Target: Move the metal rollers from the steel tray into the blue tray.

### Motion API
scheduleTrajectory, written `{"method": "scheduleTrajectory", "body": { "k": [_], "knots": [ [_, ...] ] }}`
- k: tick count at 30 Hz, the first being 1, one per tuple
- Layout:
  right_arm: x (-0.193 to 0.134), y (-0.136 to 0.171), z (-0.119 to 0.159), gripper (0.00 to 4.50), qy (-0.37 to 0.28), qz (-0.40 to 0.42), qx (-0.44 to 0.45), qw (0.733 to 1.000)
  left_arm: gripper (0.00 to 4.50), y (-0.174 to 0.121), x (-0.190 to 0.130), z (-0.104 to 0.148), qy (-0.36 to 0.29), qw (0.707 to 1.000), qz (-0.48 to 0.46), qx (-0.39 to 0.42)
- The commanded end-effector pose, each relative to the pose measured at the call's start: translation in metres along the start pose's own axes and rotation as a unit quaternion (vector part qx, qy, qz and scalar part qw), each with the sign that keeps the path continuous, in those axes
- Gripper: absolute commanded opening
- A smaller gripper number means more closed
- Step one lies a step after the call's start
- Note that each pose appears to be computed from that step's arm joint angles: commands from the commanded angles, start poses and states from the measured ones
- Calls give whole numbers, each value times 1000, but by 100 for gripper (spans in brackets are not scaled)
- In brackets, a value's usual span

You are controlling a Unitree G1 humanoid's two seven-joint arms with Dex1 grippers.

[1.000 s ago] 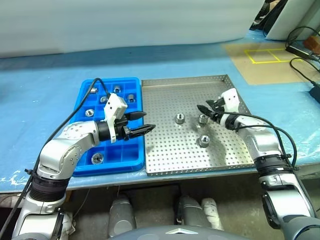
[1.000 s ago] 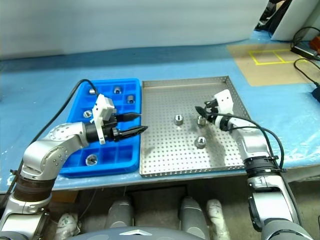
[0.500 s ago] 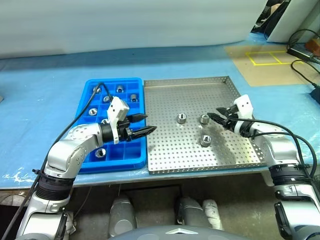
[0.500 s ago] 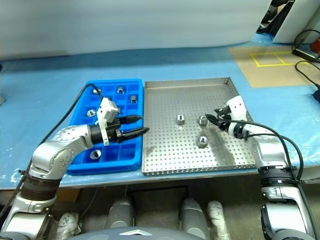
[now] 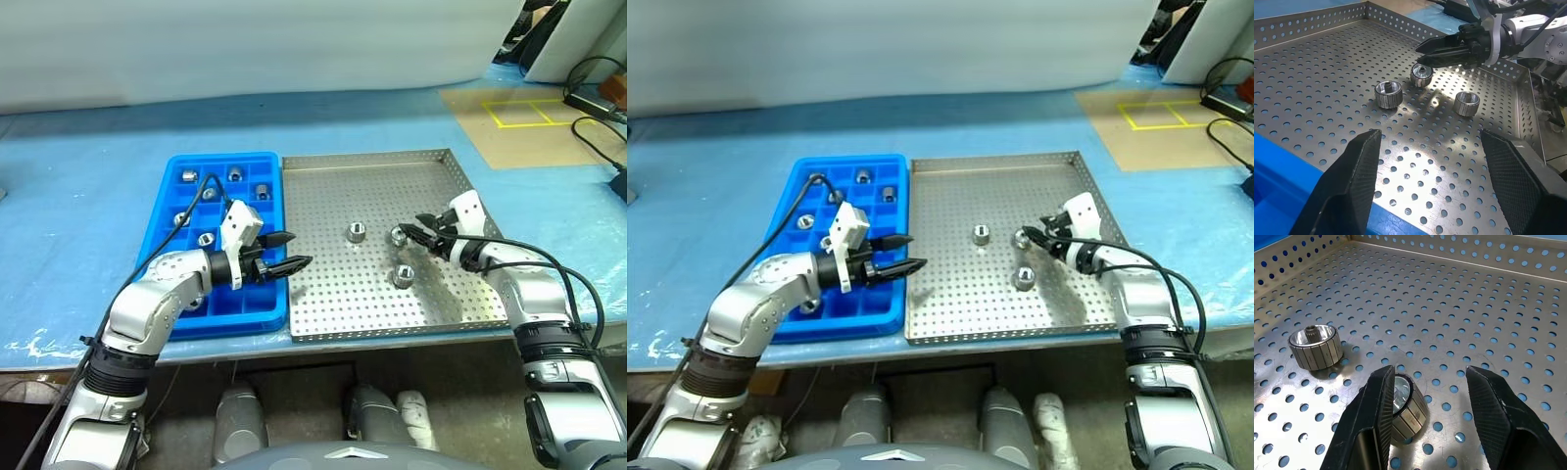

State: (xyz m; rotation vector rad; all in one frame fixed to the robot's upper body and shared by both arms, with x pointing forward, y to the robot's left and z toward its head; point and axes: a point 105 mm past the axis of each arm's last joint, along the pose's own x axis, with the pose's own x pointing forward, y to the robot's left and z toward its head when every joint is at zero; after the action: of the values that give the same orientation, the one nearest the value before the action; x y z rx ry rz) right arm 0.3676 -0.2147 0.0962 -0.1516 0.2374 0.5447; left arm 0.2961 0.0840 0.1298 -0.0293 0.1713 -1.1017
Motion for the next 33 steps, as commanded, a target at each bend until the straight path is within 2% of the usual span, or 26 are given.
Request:
{"method": "scheduleTrajectory", "body": {
  "k": [1, 9, 17, 20, 21, 24, 28, 32, 33],
  "knots": [
    [1, 4, 15, 240, -22, 10, -18, 1000, 340, -2, 2, 11, -8, 1000, -5, 17],
    [11, 20, -1, 240, -1, 32, -4, 999, 340, 2, 2, 22, -5, 1000, -1, 19],
    [12, 17, -19, 240, 35, 22, -25, 999, 340, -1, 10, 7, 7, 1000, 3, 15],
    [10, 14, -23, 171, 40, 17, -26, 999, 342, -1, 11, 2, 8, 1000, 5, 16],
    [10, 11, -22, 163, 38, 10, -31, 999, 342, -2, 11, 1, 9, 1000, 5, 17],
    [11, 6, -16, 163, 26, -4, -29, 999, 342, -6, 9, 1, 8, 1000, 1, 20],
    [11, 13, -3, 163, 6, 14, -32, 999, 342, -9, 6, 12, 2, 1000, -2, 25],
    [10, 40, 43, 163, -63, 90, -13, 994, 342, -16, -4, 43, -18, 999, -4, 43],
    [9, 52, 58, 163, -79, 122, -14, 989, 342, -9, -11, 53, -21, 998, 3, 50]
  ]
}}
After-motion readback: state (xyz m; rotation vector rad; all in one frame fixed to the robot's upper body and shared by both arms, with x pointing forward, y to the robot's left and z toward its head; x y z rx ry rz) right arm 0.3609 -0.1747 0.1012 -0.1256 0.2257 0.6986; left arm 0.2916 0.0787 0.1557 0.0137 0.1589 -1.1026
